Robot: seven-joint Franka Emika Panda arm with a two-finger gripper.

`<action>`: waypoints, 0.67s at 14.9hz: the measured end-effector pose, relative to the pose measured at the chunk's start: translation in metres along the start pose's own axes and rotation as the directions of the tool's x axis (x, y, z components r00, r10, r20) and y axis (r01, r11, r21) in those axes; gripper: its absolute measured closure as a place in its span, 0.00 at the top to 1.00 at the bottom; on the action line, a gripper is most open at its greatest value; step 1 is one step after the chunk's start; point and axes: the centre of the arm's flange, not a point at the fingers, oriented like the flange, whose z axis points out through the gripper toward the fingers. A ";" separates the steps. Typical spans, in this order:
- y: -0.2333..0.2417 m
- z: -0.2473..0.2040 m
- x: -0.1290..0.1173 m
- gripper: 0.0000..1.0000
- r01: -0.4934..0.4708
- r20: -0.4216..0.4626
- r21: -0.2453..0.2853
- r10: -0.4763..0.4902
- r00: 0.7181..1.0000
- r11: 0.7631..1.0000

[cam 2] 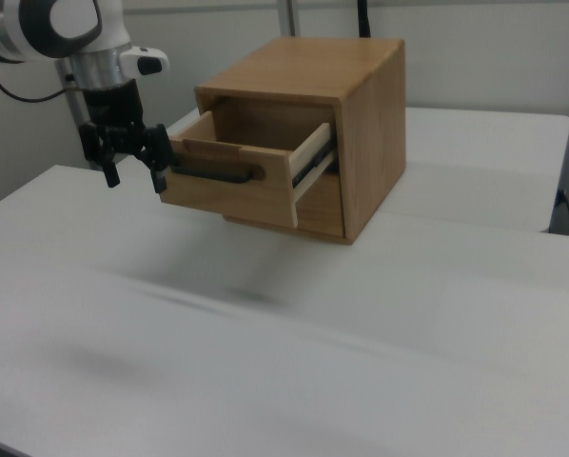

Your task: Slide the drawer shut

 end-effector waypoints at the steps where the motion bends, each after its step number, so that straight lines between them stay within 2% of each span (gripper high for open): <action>1: 0.002 -0.001 0.002 1.00 -0.020 -0.016 0.001 0.020 1.000 1.000; 4: 0.008 -0.006 0.008 1.00 -0.102 -0.073 0.029 0.104 0.992 0.994; 10: 0.010 -0.006 0.009 1.00 -0.122 -0.078 0.034 0.124 0.989 0.992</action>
